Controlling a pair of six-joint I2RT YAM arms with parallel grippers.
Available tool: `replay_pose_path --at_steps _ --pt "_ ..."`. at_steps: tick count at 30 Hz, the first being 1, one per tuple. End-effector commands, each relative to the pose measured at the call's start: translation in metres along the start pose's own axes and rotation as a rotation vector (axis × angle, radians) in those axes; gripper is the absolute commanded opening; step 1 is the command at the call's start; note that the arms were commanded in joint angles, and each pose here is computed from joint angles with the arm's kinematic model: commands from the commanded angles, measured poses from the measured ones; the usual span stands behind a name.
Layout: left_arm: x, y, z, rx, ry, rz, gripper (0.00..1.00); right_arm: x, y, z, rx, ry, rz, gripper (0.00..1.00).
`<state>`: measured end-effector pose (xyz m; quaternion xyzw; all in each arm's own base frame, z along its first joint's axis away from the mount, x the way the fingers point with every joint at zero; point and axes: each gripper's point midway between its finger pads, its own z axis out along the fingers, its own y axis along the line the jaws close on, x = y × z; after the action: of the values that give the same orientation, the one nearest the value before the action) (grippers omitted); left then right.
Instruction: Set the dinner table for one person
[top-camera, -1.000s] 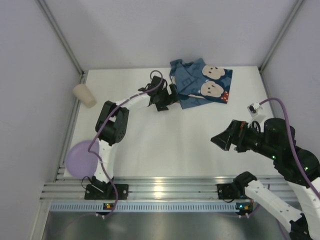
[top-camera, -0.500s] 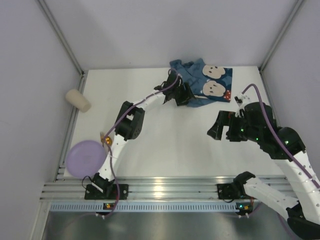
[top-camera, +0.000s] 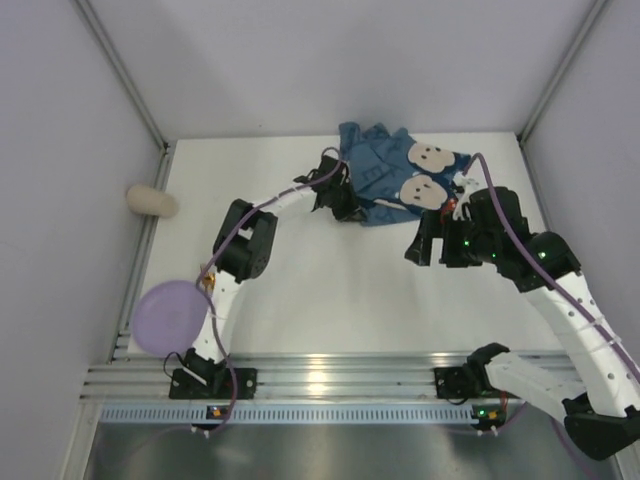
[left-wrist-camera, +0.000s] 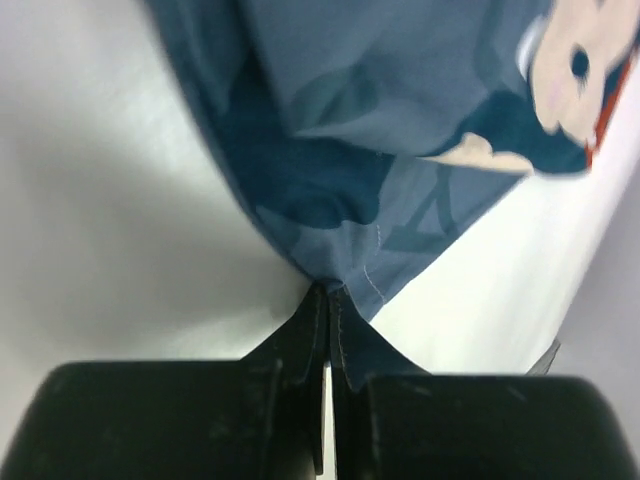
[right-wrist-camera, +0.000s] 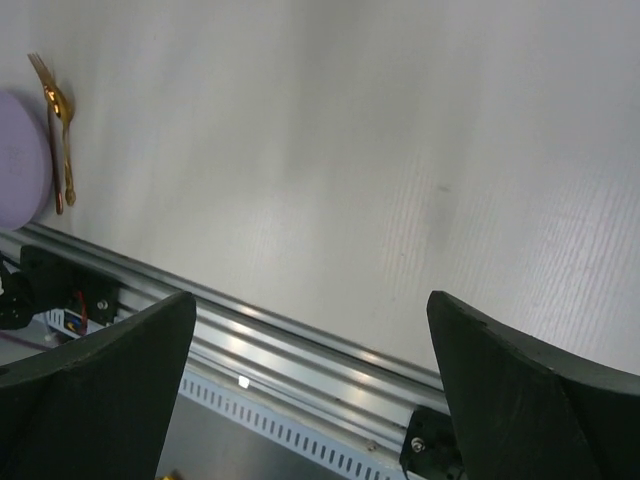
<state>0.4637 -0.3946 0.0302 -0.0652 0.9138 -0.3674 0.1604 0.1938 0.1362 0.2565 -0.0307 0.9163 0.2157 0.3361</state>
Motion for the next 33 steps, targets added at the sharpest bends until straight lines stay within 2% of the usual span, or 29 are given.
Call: replay_pose_path --at_steps 1,2,3,4,6,7,9,13,20,23,26,29,33 --pt "0.005 0.074 -0.063 -0.227 0.018 -0.057 0.0 -0.018 0.007 0.027 -0.052 -0.023 -0.008 1.0" --pt "0.0 0.068 -0.087 -0.22 -0.011 -0.044 0.0 -0.021 0.007 0.034 -0.059 -0.025 -0.007 1.0" --pt "0.013 0.098 -0.099 -0.274 0.012 -0.059 0.0 -0.023 0.003 0.044 -0.047 -0.011 -0.001 1.0" --pt "0.01 0.095 -0.12 -0.279 -0.017 -0.047 0.0 -0.026 0.001 0.051 -0.046 -0.015 -0.003 1.0" --pt "0.027 0.127 -0.142 -0.35 0.01 -0.051 0.0 -0.028 -0.009 0.069 -0.023 0.009 0.01 1.0" --pt "0.025 0.126 -0.159 -0.361 -0.017 -0.038 0.0 -0.031 -0.012 0.077 -0.023 0.008 0.016 1.0" --pt "0.044 0.148 -0.175 -0.41 0.015 -0.048 0.0 -0.03 -0.024 0.098 0.001 0.045 0.041 1.0" --pt "0.061 0.157 -0.2 -0.426 0.005 -0.053 0.0 -0.022 -0.048 0.138 0.055 0.107 0.068 1.0" --pt "0.082 0.16 -0.207 -0.419 0.028 -0.086 0.0 0.003 -0.095 0.199 0.163 0.236 0.077 1.0" --pt "0.083 0.159 -0.211 -0.424 0.031 -0.083 0.0 -0.001 -0.12 0.207 0.245 0.24 0.098 1.0" --pt "0.082 0.159 -0.212 -0.429 0.034 -0.078 0.0 -0.002 -0.165 0.209 0.373 0.248 0.215 1.0" --pt "0.081 0.159 -0.21 -0.432 0.042 -0.083 0.0 -0.002 -0.187 0.211 0.402 0.25 0.291 1.0" --pt "0.076 0.157 -0.207 -0.427 0.041 -0.083 0.0 -0.003 -0.189 0.225 0.374 0.255 0.311 1.0"
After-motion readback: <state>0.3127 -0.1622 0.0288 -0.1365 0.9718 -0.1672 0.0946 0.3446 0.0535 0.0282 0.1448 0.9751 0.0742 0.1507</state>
